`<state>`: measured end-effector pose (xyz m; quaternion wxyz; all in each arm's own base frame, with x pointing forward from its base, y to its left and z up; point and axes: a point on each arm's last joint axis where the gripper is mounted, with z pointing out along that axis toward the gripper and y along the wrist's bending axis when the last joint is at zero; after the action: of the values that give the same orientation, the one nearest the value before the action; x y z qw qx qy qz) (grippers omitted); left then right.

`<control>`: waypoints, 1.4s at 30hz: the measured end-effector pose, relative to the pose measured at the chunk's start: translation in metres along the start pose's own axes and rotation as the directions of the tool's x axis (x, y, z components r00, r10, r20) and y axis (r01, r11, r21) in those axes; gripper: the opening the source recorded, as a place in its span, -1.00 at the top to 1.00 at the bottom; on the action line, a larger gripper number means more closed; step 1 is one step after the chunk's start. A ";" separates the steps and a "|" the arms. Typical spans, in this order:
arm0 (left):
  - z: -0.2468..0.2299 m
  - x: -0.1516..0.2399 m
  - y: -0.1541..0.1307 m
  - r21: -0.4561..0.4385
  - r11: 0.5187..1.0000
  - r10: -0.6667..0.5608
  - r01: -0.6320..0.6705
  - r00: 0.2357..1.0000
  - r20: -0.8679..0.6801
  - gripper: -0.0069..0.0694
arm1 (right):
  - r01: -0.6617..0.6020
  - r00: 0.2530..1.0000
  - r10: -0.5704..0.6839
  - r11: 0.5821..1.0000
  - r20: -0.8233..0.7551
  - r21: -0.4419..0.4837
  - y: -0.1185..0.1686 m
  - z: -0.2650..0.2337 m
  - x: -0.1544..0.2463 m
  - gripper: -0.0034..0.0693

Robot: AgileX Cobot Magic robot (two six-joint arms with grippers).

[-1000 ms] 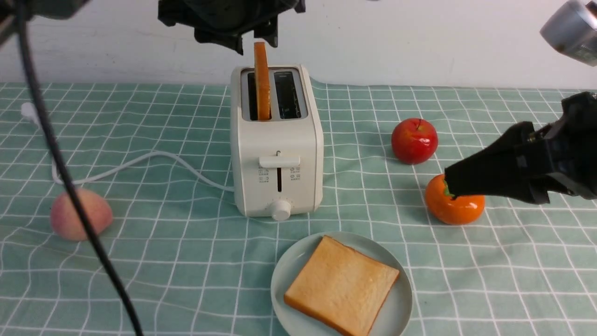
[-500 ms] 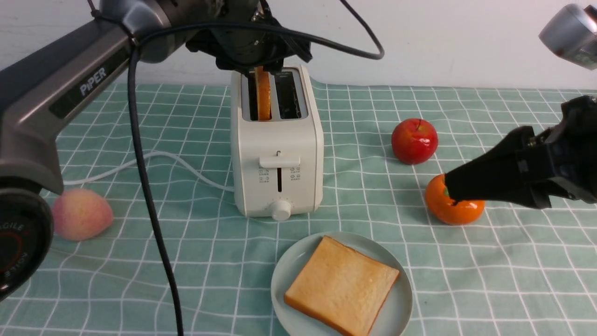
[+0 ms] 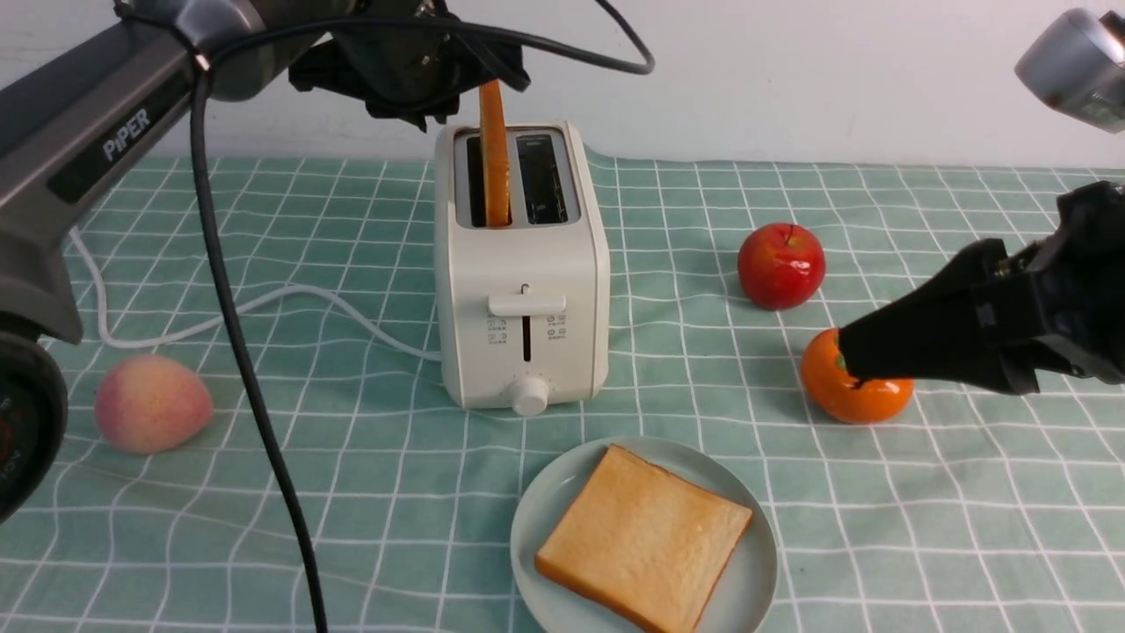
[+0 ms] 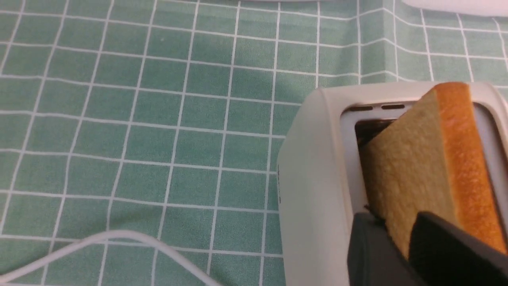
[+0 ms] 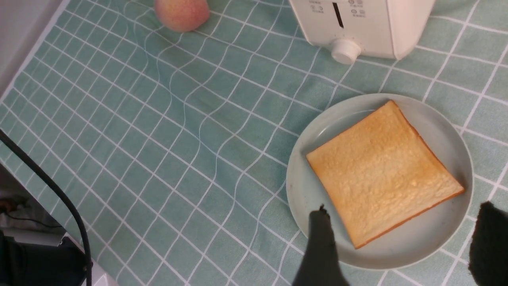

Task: Take toasted bread from bread machine on blue coffee table place on plate.
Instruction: 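Reach for a toast slice standing in the toaster with the left gripper, then place the slice of bread on the plate with the left gripper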

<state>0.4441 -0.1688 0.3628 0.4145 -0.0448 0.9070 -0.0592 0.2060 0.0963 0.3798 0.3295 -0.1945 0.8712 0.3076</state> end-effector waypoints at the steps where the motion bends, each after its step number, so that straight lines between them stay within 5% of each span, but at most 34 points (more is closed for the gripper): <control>1: -0.004 0.000 -0.003 0.004 1.000 0.009 -0.009 1.000 0.010 0.27 | 0.000 1.000 0.000 1.000 0.000 0.000 0.000 0.000 0.000 -0.41; 7: -0.013 0.007 -0.030 0.080 0.996 0.032 -0.035 0.999 0.029 -0.49 | 0.000 1.000 0.000 1.000 0.001 0.000 0.000 0.000 0.000 -0.41; 13: 0.020 0.022 -0.034 0.062 0.997 0.050 -0.049 0.999 -0.019 -0.76 | 0.011 1.000 -0.011 1.000 -0.006 -0.006 0.003 0.001 0.001 -0.41; 17: 0.039 0.032 -0.033 0.036 0.997 0.071 -0.069 0.996 -0.051 -0.55 | 0.039 0.999 -0.040 0.999 -0.025 -0.014 0.008 0.004 0.003 -0.41; 21: 0.021 0.025 -0.031 0.038 0.992 0.119 -0.117 0.992 -0.045 0.44 | 0.054 0.998 -0.055 0.998 -0.034 -0.016 0.010 0.005 0.004 -0.41; 23: 0.004 0.017 -0.029 0.045 0.991 0.129 -0.128 0.991 -0.026 0.63 | 0.055 0.998 -0.056 0.998 -0.034 -0.015 0.010 0.005 0.004 -0.41; 30: -0.186 -0.038 0.007 0.115 0.978 0.138 -0.177 0.949 0.284 0.58 | 0.064 0.997 -0.064 0.998 -0.040 -0.004 0.009 0.005 0.004 -0.41; 33: -0.265 -0.027 0.037 0.119 0.969 0.179 -0.216 0.948 0.263 0.58 | 0.076 0.996 -0.075 0.997 -0.047 0.012 0.007 0.005 0.005 -0.41; 39: -0.299 0.028 0.049 0.325 0.913 0.227 -0.247 0.969 0.098 0.58 | 0.084 0.995 -0.083 0.996 -0.053 0.021 0.006 0.005 0.005 -0.41; 40: -0.285 0.057 0.041 0.455 0.859 0.269 -0.236 0.963 -0.008 0.58 | 0.084 0.995 -0.083 0.996 -0.052 0.022 0.006 0.005 0.005 -0.41; 42: -0.262 0.080 0.030 0.571 0.794 0.297 -0.209 0.953 -0.064 0.58 | 0.084 0.995 -0.083 0.996 -0.052 0.022 0.006 0.005 0.005 -0.41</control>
<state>0.1919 -0.1309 0.4687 0.3440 0.2047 0.8762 -0.2683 0.2016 0.1037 0.3758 0.3220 -0.2347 0.8740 0.2780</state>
